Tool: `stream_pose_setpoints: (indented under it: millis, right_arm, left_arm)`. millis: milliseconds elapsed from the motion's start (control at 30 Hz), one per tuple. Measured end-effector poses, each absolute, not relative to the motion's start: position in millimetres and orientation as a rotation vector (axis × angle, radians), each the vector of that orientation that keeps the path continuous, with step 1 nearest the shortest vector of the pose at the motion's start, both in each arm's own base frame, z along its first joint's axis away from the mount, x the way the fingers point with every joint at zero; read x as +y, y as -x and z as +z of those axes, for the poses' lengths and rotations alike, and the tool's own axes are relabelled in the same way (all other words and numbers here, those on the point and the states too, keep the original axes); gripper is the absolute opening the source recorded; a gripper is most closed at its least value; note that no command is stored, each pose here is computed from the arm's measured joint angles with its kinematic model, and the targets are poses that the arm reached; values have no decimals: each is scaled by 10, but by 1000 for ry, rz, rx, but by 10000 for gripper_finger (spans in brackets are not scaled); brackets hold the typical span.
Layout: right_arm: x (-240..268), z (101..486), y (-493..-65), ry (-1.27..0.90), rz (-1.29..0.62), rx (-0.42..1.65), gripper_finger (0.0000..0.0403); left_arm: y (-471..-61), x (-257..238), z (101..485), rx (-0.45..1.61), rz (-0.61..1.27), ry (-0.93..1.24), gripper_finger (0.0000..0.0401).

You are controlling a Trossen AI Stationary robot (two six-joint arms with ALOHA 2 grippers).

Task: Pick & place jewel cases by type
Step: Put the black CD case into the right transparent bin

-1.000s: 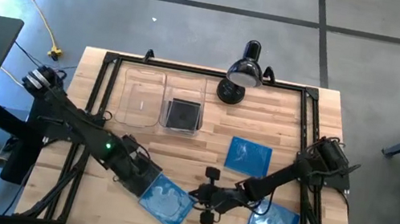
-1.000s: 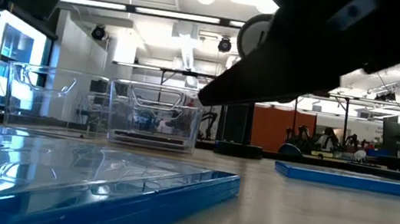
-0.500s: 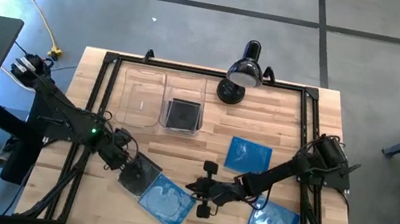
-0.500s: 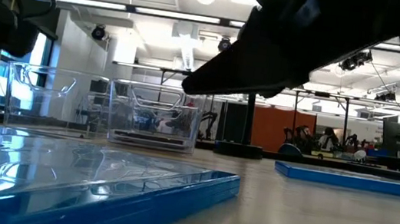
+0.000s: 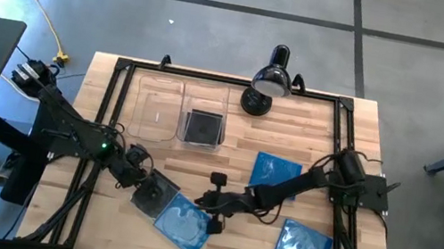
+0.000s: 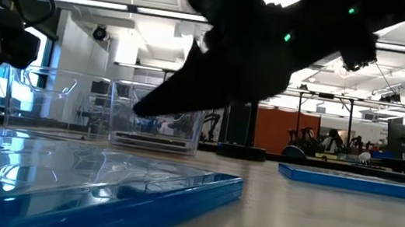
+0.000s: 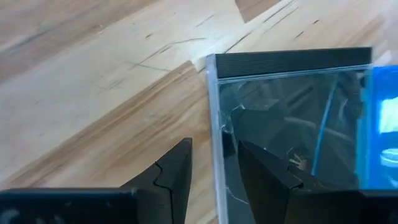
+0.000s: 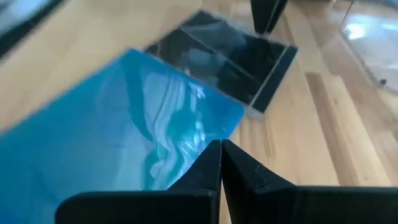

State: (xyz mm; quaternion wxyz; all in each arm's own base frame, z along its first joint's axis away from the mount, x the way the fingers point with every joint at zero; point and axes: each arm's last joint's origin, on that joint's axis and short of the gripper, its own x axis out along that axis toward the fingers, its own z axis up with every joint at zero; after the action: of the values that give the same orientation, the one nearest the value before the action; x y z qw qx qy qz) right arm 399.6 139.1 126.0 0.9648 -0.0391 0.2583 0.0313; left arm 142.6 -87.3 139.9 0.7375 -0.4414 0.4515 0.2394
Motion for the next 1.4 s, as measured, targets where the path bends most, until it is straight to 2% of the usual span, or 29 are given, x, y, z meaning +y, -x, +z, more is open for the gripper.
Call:
stream_pose_setpoints:
  millis: [233,633,933,1167,1400]
  right_arm:
    - [1265,1180,-4137,77,8,534,0]
    - [1046,1201,-4215,44,37,521,0]
    - [1138,948,-4423,120,64,580,0]
    - [1124,1083,-4525,119,83,550,0]
    - [1002,1014,-4568,94,117,575,0]
  left_arm:
    - [-1455,-880,1416,941,509,961,129]
    - [-1459,-880,1418,936,507,958,129]
    - [-1452,-875,1413,942,508,941,129]
    - [-1448,-880,1411,965,497,945,129]
    - [-1461,-883,1419,941,495,949,129]
